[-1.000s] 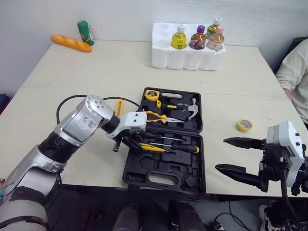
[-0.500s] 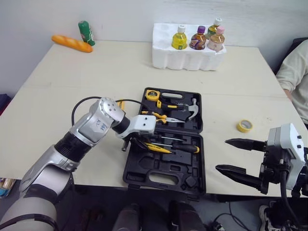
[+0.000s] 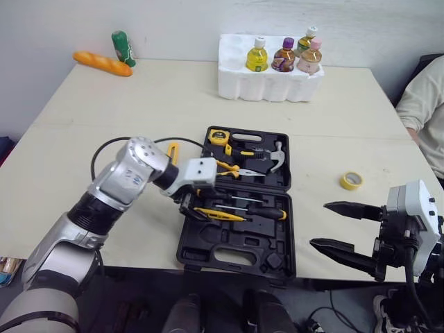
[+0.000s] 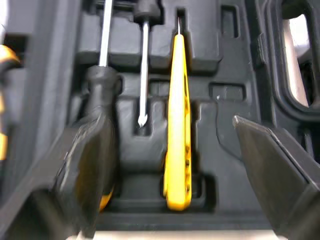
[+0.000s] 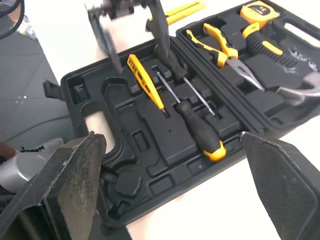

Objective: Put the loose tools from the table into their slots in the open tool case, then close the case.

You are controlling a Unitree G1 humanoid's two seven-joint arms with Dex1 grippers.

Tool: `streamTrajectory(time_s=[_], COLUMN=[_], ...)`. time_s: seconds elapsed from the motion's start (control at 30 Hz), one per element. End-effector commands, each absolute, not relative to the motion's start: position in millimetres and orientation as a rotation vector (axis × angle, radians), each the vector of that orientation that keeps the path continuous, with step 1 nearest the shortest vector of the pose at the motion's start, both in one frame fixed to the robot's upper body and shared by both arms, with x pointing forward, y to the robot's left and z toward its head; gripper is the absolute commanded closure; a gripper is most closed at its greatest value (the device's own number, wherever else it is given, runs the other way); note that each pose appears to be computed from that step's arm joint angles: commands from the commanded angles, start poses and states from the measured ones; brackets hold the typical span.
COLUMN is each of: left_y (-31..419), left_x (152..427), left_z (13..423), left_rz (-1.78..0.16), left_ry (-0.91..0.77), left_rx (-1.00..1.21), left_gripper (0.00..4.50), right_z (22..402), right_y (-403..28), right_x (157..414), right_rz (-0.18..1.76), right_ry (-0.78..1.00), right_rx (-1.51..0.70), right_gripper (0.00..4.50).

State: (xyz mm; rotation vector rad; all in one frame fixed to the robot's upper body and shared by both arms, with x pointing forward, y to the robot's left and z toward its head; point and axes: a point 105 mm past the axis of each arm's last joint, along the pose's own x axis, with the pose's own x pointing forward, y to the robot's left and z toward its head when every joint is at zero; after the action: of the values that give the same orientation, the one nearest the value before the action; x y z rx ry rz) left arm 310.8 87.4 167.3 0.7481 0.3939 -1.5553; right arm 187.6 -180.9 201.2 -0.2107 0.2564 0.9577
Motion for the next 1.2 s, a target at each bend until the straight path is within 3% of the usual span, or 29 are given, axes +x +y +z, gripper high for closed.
streamTrajectory(time_s=[0.03,0.1,0.27,0.3,0.83,1.03,1.1,1.2], left_y=[86.7,90.1,89.8,89.2,87.5,79.2,83.5,101.9], left_x=[311.9,310.5,311.1,311.4,325.0,322.1,321.2,318.6], left_z=[171.5,164.8,148.7,146.2,100.7,101.8,114.8,139.1], left_rz=[-1.613,-1.645,-1.655,-1.653,-1.598,-1.612,-1.598,-1.532], left_ry=[0.182,0.125,0.036,0.029,0.132,0.134,0.152,0.138], left_rx=[0.652,0.601,0.534,0.531,0.682,0.617,0.501,0.351], left_gripper=[1.11,1.85,4.18,4.46,4.46,4.46,4.46,3.61], right_z=[207.4,207.0,207.8,207.9,207.0,205.6,205.4,204.3], right_y=[-179.6,-179.2,-180.1,-180.5,-179.6,-182.0,-187.2,-208.1], right_x=[188.3,189.2,191.8,192.4,192.7,191.5,194.3,205.3], right_rz=[0.963,0.968,0.979,0.980,0.994,0.976,0.940,0.816], right_ry=[0.213,0.214,0.217,0.217,0.227,0.235,0.227,0.211], right_rx=[-0.220,-0.221,-0.230,-0.231,-0.236,-0.234,-0.236,-0.243], right_gripper=[0.00,0.00,0.00,0.00,0.00,0.00,0.00,0.00])
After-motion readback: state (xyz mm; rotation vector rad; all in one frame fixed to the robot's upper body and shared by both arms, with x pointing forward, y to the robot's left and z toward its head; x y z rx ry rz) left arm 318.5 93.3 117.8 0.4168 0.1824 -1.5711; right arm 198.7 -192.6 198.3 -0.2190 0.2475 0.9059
